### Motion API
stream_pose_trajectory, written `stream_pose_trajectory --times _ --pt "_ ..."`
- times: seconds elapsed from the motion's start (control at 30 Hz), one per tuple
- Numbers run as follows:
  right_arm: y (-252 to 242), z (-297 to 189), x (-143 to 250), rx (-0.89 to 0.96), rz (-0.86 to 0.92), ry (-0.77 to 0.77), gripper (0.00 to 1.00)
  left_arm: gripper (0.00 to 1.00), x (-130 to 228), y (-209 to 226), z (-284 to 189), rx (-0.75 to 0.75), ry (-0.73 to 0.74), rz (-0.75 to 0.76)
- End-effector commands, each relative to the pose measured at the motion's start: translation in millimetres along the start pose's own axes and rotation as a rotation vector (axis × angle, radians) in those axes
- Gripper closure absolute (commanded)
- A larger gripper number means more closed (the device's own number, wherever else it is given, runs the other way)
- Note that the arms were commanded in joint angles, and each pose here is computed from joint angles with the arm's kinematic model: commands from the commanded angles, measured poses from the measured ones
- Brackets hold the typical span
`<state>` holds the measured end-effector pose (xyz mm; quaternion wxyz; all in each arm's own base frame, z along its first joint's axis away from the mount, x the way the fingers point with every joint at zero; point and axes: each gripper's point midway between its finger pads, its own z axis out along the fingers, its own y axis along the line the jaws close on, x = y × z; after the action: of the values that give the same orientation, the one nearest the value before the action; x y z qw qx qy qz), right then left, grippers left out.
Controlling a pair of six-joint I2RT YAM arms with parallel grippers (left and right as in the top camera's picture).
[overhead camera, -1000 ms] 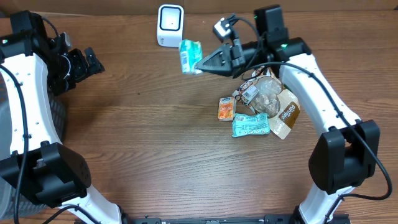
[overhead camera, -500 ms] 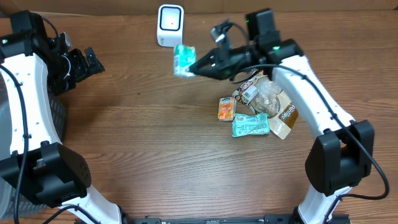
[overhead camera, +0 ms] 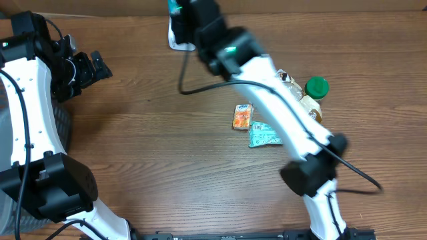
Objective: Scan the item barcode
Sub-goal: 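Hold the light blue packet against the white scanner face, then carry the light blue packet right and release it on the pile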
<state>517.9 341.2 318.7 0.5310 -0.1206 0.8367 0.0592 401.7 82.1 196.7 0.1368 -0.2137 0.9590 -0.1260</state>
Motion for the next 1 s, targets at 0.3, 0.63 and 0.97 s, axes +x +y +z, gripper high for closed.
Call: stream_pose_trajectory --times 0.3,0.63,0.97 --pt "-21 153 82 0.254 -0.975 -0.022 0.96 0.01 -3 -4 -7 0.009 -0.022 0.003" --pt "-13 177 113 0.146 -1.083 -0.014 0.96 0.0 -3 -4 -7 0.009 -0.022 0.003" --pt "-4 178 129 0.06 -1.106 0.016 0.96 0.0 -3 -4 -7 0.01 -0.022 0.003"
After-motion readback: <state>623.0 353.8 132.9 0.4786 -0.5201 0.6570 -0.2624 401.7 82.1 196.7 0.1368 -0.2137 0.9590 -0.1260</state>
